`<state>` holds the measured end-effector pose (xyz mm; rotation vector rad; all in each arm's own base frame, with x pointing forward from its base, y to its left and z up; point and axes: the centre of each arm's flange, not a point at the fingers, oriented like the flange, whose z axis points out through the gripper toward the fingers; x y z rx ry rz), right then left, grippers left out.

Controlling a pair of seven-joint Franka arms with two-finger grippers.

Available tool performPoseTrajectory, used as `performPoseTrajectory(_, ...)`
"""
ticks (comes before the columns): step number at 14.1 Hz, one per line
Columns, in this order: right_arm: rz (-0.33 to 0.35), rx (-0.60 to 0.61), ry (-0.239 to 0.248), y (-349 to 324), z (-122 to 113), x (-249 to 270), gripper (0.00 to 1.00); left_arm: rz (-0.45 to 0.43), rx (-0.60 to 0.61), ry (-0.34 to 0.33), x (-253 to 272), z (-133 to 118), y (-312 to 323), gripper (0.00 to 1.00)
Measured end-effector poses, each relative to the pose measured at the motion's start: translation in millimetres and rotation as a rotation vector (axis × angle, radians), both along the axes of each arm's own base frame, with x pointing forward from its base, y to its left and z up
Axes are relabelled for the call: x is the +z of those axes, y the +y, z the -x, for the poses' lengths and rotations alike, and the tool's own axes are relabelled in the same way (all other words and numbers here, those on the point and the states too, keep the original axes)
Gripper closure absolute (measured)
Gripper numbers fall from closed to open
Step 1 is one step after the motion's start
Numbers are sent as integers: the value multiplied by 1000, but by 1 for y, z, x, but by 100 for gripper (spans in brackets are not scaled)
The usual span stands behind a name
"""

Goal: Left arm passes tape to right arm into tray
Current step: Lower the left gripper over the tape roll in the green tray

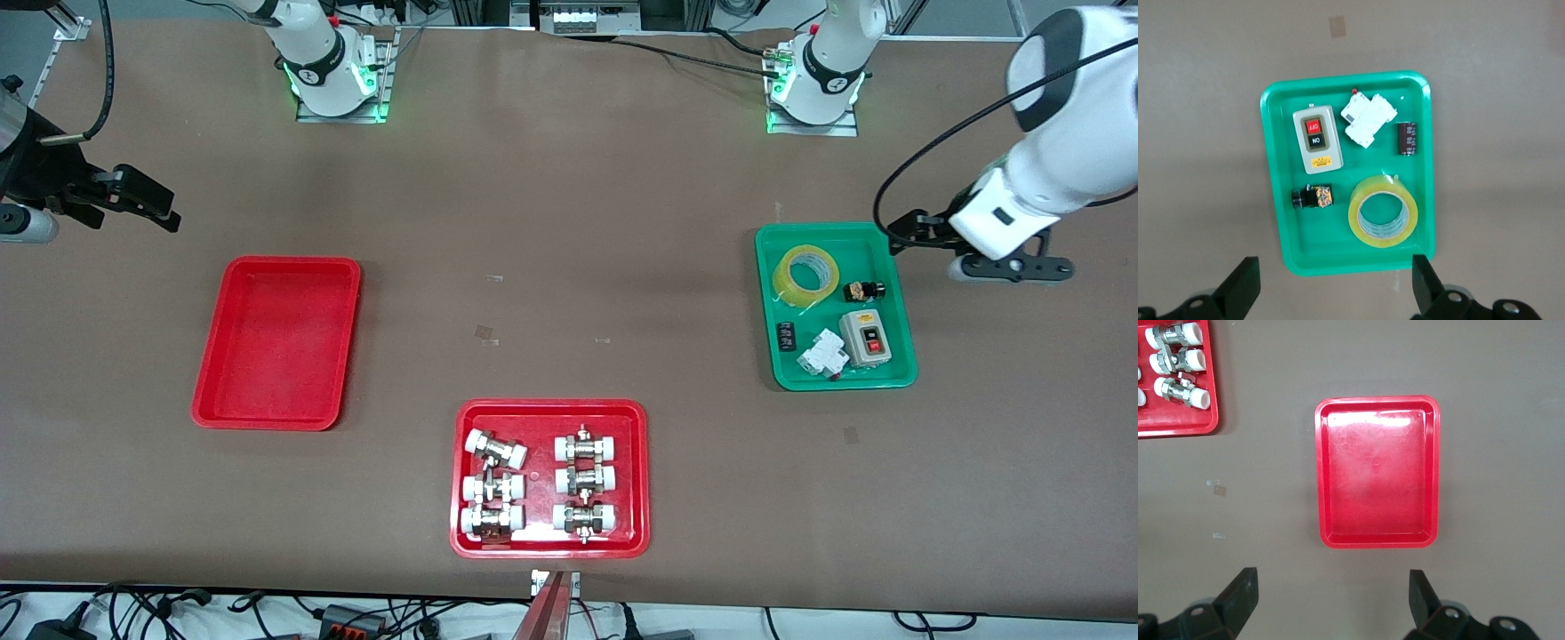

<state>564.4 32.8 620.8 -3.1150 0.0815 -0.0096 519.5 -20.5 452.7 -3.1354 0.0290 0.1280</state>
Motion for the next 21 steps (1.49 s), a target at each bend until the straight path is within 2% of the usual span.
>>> performPoseTrajectory(4,0,0,0,0,0,0,0,-13,-6,-32,-77,37,-17,0)
performPoseTrajectory(9,0,0,0,0,0,0,0,-15,27,-57,-134,66,-11,0)
performPoseTrajectory(11,0,0,0,0,0,0,0,-14,43,-45,-155,76,-9,0)
performPoseTrajectory(14,0,-1,1,0,0,0,0,-8,125,-2,-189,82,-11,0)
performPoseTrajectory(19,0,-1,1,0,0,0,0,23,163,8,-241,79,-13,0)
performPoseTrajectory(20,0,0,1,0,0,0,0,24,176,12,-245,80,-11,5)
performPoseTrajectory(21,0,-1,1,0,0,0,0,24,192,14,-247,80,-9,15)
